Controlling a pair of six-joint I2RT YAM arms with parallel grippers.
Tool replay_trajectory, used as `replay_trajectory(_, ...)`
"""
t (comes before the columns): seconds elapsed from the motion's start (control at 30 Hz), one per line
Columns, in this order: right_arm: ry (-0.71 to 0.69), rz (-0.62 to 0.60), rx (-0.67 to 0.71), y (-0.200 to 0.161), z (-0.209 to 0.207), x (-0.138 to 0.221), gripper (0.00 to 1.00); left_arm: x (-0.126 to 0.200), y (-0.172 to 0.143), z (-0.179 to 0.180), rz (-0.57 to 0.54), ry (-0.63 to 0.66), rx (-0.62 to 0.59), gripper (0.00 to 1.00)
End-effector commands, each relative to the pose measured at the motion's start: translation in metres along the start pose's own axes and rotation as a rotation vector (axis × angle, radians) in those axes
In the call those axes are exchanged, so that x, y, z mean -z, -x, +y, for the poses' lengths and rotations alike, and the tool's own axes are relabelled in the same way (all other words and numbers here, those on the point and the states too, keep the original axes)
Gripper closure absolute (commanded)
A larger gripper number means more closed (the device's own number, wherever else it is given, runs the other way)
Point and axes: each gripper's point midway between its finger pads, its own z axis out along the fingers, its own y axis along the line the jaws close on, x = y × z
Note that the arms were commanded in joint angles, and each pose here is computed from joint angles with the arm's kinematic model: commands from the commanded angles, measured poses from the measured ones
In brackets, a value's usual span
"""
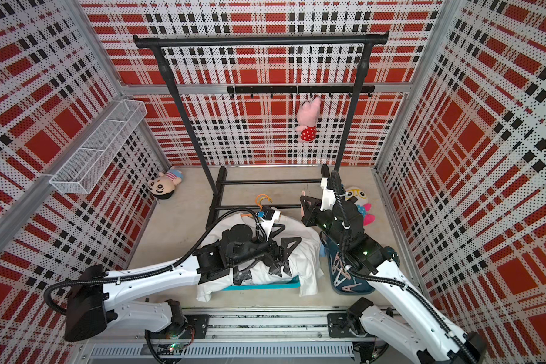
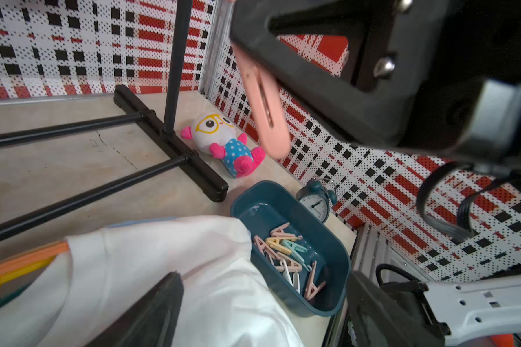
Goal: Use clothespins to secure the t-shirt on both sides of the hanger
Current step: Pick up the clothespin from the storage box.
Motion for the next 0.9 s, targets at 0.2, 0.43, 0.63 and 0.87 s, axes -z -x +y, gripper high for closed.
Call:
replay_trajectory(0.2, 0.053, -0.076, 0.024, 0.013, 0.018, 0.009, 1.00, -0.007, 0.050, -0.008, -0.137, -0.016, 0.040, 0.22)
replay_trajectory(0.43, 0.107, -0.081, 0.062, 0.011, 0.035, 0.009, 1.00, -0.015, 0.053, -0.001, -0.128, -0.002, 0.063, 0.32)
replay_trajectory(0.63, 0.116, -0.065, 0.082, 0.006, 0.039, 0.009, 1.00, -0.011, 0.058, 0.009, -0.135, -0.027, 0.104, 0.45)
replay_trajectory(0.87, 0.106, -0.060, 0.078, 0.001, 0.036, 0.006, 1.00, -0.007, 0.063, -0.002, -0.144, -0.095, 0.089, 0.40)
